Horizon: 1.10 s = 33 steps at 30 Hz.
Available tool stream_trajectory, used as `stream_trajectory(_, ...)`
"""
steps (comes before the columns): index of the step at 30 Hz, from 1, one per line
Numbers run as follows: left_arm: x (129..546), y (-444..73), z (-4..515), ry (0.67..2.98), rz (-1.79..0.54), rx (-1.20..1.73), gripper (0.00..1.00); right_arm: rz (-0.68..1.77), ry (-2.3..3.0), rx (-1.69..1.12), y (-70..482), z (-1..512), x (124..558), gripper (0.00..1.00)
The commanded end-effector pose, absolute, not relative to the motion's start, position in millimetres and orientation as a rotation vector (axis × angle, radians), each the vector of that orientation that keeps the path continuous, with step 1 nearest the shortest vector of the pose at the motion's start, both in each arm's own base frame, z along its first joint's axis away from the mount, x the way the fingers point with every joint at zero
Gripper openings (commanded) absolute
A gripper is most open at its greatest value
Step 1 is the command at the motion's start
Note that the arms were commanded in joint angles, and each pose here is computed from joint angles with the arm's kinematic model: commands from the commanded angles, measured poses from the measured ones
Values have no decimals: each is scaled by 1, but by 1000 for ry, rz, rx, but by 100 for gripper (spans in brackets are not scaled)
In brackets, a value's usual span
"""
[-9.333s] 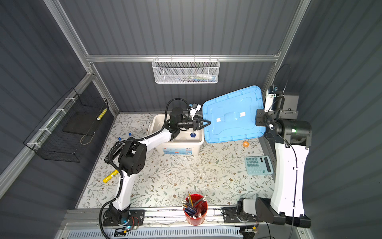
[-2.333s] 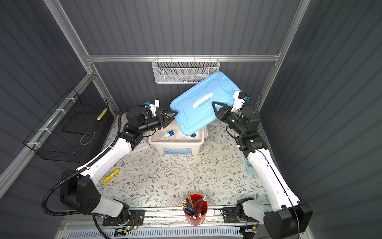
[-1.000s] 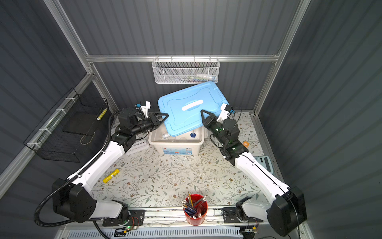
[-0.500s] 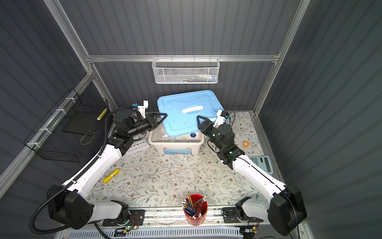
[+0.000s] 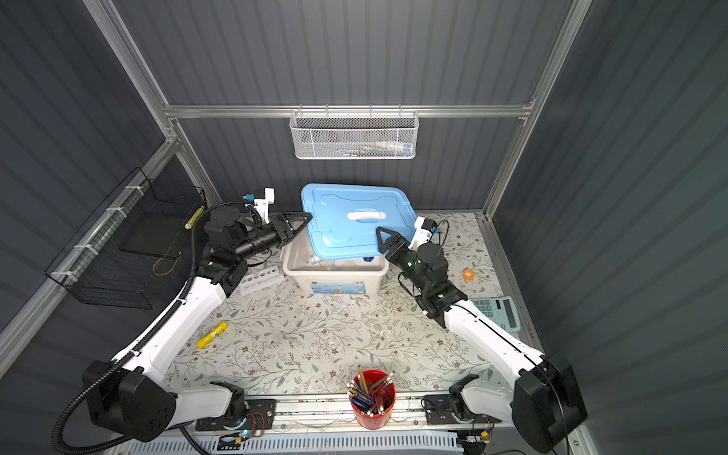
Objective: Organize the chemistry lab equipment
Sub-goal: 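Lower the blue lid onto the tub's rim with both grippers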
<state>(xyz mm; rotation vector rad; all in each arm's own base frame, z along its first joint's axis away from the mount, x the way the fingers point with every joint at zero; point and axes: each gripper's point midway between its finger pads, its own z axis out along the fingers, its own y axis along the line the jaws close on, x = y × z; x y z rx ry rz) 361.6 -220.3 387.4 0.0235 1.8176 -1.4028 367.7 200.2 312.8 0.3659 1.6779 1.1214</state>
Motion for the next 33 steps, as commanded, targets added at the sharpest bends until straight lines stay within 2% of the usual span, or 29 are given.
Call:
stream_trajectory(1,351,-216,412,1724,-1407,100,30,1135,1616,350,193,327,366,75)
stream_trajectory(6,353,-217,415,1702,-1430,105,29,1143,1611,350,192,324,367,74)
stream_trajectory(9,356,-221,410,1692,-1489,89,29,1161,1607,354,193,320,371,61)
stream_trajectory(12,356,-220,408,1697,-1468,94,29,1164,1608,370,191,315,374,57)
stream_trajectory(21,354,-212,405,1733,-1378,113,29,1145,1648,431,183,292,376,54)
stream_trajectory(29,358,-212,393,1768,-1343,117,29,1058,1716,450,161,291,358,58)
stream_trajectory(33,360,-214,387,1777,-1349,123,29,1031,1766,484,153,268,354,59)
